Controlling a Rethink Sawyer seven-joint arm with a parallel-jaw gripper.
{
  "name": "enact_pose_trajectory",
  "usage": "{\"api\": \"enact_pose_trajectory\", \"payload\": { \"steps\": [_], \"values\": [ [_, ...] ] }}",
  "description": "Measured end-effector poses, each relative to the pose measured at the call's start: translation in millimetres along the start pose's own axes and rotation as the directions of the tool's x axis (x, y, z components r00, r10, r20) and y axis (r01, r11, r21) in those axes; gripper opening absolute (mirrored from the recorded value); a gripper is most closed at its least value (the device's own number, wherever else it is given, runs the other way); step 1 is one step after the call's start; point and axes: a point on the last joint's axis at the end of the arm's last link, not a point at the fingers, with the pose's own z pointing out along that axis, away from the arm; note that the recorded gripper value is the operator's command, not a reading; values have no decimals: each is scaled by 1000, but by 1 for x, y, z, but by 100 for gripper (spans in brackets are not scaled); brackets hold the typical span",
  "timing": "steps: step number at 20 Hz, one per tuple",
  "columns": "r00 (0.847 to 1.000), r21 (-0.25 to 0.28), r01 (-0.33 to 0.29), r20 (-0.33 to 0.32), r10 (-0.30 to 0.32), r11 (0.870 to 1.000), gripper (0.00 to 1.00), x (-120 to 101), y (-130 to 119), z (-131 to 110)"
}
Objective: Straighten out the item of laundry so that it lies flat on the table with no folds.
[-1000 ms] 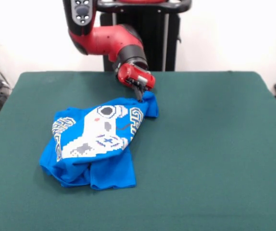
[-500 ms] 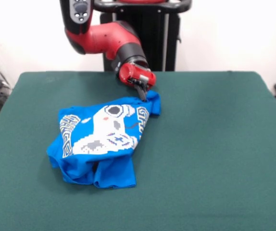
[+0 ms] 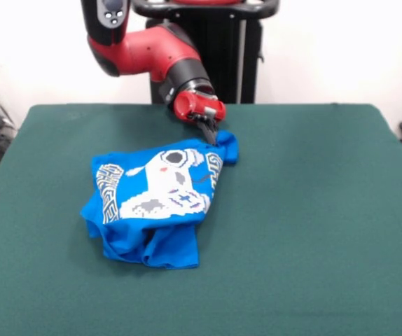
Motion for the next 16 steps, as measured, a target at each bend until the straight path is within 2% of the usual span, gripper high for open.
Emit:
{"api": "enact_pose_trajectory", "payload": {
  "steps": [16],
  "values": [
    [1000, -41, -1, -28, 0, 999, 0, 2, -5, -6]
  ]
}}
